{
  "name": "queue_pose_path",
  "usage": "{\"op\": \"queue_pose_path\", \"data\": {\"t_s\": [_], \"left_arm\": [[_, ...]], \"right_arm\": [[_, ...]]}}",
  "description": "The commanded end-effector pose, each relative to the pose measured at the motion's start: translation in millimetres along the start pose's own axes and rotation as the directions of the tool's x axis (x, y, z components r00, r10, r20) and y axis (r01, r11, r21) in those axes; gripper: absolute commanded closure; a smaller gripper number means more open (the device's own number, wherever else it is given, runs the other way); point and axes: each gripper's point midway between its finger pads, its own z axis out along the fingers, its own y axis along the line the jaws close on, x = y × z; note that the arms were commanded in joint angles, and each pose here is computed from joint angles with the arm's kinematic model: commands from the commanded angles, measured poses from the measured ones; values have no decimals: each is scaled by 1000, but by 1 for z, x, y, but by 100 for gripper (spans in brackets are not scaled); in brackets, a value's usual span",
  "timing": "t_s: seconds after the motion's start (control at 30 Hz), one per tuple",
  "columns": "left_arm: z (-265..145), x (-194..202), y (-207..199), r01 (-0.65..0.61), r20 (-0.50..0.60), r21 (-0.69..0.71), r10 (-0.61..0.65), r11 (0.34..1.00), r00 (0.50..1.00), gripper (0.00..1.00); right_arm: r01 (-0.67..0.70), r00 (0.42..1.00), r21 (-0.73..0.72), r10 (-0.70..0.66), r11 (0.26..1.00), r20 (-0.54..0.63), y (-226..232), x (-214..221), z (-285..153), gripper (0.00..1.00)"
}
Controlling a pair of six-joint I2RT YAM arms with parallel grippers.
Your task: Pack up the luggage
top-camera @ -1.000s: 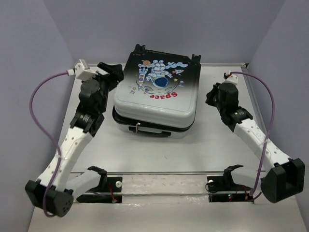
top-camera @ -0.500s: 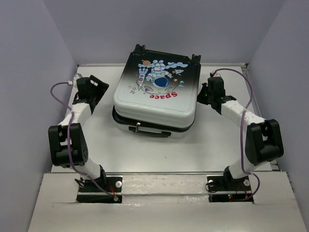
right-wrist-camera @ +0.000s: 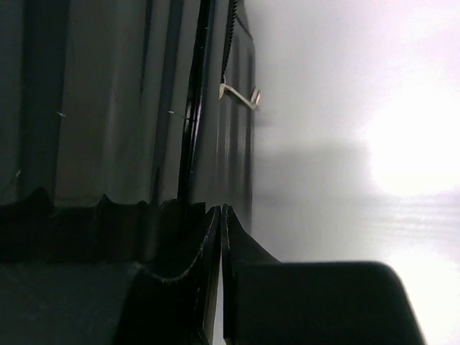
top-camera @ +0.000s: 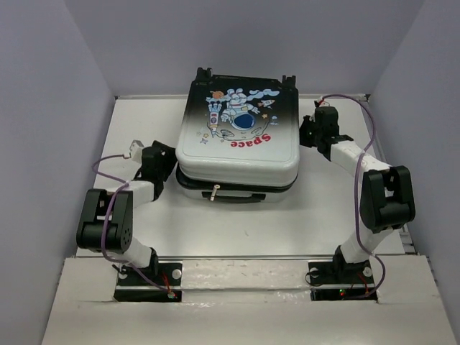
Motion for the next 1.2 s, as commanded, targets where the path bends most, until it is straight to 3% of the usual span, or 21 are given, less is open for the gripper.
{"op": "queue_pose_path", "data": {"t_s": [0.0,0.17,0.27,0.33,0.37,0.43,0.6,0.67,0.8,0.97,1.07,1.13,1.17], "left_arm": [[-55,101,4,-83,-219,108,105,991,970,13],[-120,170,-5,-99,-282,221,161,970,946,14],[-150,189,-15,-67,-288,254,142,965,947,15],[-177,213,-13,-110,-300,274,193,955,934,15],[-191,214,-25,-70,-302,297,163,952,939,15],[-212,215,-27,-110,-261,314,197,943,945,15],[-236,136,-74,-190,3,342,201,920,980,13],[-258,86,-96,-201,113,368,171,908,979,13],[-305,9,-132,-170,216,444,79,880,973,13],[-338,-54,-172,-249,360,412,95,876,928,2],[-333,-59,-197,-322,393,378,164,868,905,1],[-307,-58,-214,-378,387,369,229,849,893,1],[-301,-48,-227,-411,340,425,278,807,898,1]], "right_arm": [[101,995,-319,-96,942,30,80,-15,-11,90],[162,980,-449,-195,879,-29,96,-5,-20,87],[169,967,-506,-241,846,-80,102,6,-23,84],[167,965,-524,-248,835,-89,101,4,-22,79],[158,965,-530,-243,833,-94,98,2,-22,77],[137,968,-535,-226,834,-105,93,-10,-19,67],[114,973,-482,-197,869,-124,85,-44,-5,33],[106,978,-462,-176,880,-112,86,-63,-2,23],[86,989,-415,-129,906,-76,85,-95,4,11],[106,994,-372,-103,922,28,89,-141,-15,1],[146,988,-308,-121,940,97,85,-158,-29,0],[175,980,-285,-138,942,146,88,-169,-49,0],[188,975,-259,-147,948,169,86,-173,-55,0]]}}
